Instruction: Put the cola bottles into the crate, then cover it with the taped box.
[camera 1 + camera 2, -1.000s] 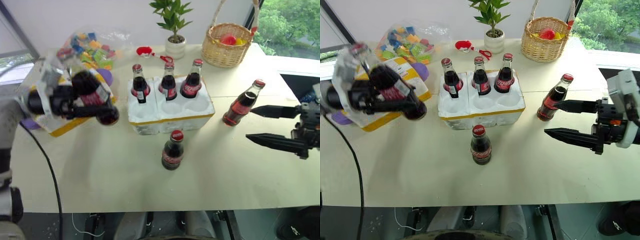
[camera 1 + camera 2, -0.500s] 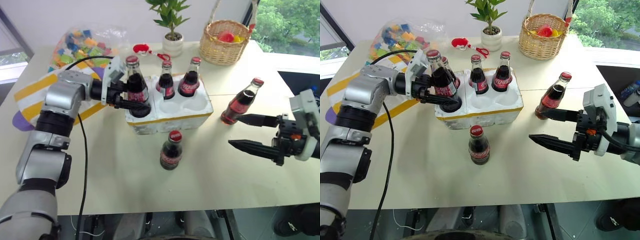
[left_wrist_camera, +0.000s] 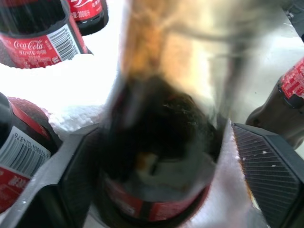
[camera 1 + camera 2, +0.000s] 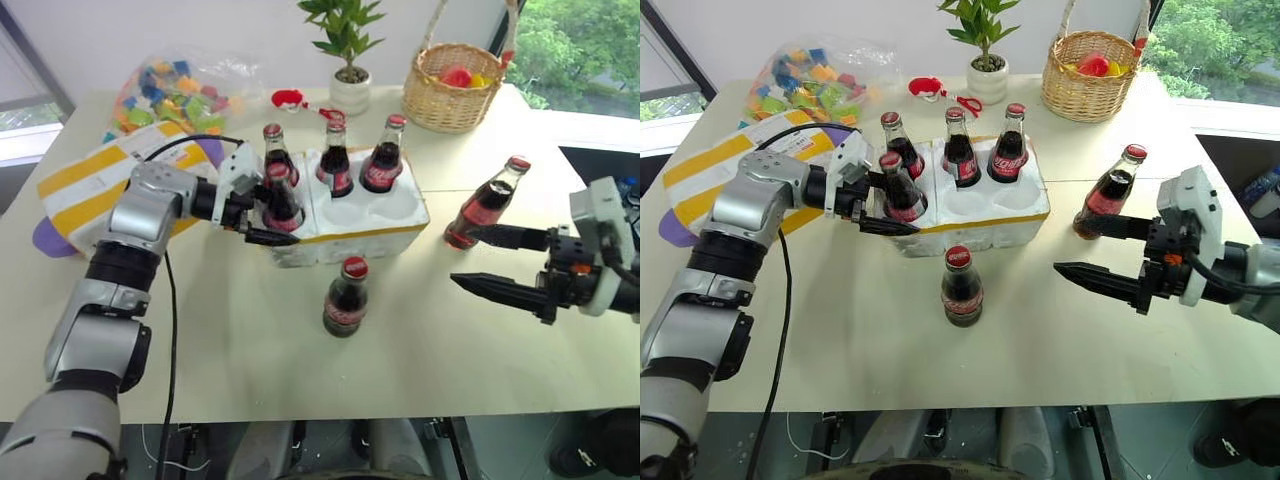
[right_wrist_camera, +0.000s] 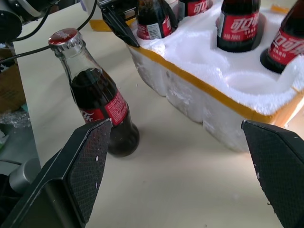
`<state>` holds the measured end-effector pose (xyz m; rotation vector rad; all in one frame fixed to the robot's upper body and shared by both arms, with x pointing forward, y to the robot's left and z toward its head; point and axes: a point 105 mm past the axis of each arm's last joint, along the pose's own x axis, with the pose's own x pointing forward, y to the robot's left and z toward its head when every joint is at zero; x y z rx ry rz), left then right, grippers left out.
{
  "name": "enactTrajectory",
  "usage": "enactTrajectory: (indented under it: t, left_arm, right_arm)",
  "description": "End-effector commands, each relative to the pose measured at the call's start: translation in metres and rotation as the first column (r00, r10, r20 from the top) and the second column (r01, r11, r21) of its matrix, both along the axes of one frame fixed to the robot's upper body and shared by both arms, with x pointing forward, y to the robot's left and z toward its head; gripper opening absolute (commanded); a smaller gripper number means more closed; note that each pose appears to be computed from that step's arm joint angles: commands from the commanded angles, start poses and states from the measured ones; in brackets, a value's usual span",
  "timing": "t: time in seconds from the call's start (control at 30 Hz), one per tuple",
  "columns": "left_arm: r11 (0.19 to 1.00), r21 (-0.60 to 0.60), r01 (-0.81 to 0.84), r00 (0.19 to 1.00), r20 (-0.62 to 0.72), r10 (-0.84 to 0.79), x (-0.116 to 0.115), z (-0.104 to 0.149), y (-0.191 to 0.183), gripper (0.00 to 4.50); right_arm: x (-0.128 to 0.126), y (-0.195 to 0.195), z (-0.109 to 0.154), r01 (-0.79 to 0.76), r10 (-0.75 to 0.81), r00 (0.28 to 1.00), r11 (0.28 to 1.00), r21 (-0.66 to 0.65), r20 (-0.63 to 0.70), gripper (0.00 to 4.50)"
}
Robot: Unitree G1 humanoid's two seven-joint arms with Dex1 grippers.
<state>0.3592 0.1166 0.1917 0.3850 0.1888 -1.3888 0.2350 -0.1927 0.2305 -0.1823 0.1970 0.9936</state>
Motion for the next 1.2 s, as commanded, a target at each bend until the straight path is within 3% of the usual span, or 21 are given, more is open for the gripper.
enactTrajectory:
  t: [0.03,0.17,0.3,0.5,0.83,1.2]
  left_arm:
    - [0.997,-0.052,-0.051,0.998,0.042,0.053,-0.003,0.023,0.017,4.42]
    - [0.993,-0.107,-0.042,0.999,0.024,0.045,-0.024,0.046,0.039,4.42]
    - [0.997,-0.080,-0.005,1.000,-0.003,0.005,-0.073,0.072,0.076,4.42]
    - [0.998,-0.015,0.055,0.995,-0.086,-0.057,-0.116,0.067,0.075,4.42]
    - [0.998,0.025,0.066,0.993,-0.099,-0.063,-0.128,0.030,0.053,4.42]
    - [1.000,0.003,0.031,0.996,-0.082,-0.031,-0.123,0.029,0.050,4.42]
  right_arm:
    - [0.004,0.004,0.007,-0.032,0.032,0.998,0.999,0.000,0.051,4.50]
    - [0.000,0.015,0.002,-0.118,0.119,0.992,0.993,-0.010,0.030,4.50]
    - [-0.005,0.031,-0.022,-0.248,0.247,0.969,0.967,-0.055,-0.024,4.50]
    - [0.007,0.048,-0.042,-0.334,0.333,0.942,0.942,-0.026,-0.044,4.50]
    - [0.014,0.084,-0.067,-0.477,0.477,0.876,0.879,0.018,-0.066,4.50]
    - [0.019,0.121,-0.084,-0.502,0.505,0.862,0.863,0.065,-0.054,4.50]
